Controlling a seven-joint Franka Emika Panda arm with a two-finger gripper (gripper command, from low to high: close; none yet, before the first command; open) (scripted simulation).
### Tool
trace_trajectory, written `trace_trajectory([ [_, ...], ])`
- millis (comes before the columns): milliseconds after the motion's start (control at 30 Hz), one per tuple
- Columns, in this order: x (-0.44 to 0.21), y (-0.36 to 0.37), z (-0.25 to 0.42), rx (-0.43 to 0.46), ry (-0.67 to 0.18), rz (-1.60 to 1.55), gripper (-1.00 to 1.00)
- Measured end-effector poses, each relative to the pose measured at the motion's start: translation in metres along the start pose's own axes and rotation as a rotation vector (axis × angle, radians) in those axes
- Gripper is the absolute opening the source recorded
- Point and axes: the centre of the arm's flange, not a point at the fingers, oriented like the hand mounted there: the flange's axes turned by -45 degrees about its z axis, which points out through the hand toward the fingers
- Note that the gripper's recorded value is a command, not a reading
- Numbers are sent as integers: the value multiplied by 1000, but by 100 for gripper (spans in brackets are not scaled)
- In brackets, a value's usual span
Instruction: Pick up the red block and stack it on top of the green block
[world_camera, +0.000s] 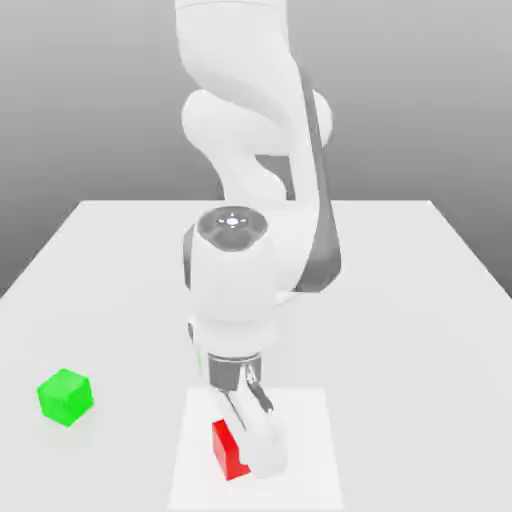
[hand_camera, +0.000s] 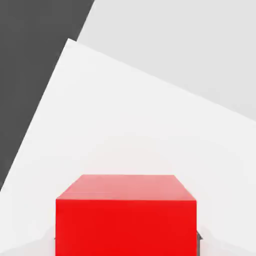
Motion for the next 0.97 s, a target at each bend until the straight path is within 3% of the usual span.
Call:
trace_trajectory([
  [200, 7, 4, -56, -1, 1, 10, -100],
  [667, 180, 180, -96, -3, 2, 382, -100],
  [733, 194, 206, -87, -2, 2, 434, -100],
  [867, 187, 192, -45, -2, 2, 392, -100],
  [900, 187, 191, -37, -2, 1, 391, 100],
  [967, 187, 191, -37, -2, 1, 391, 100],
])
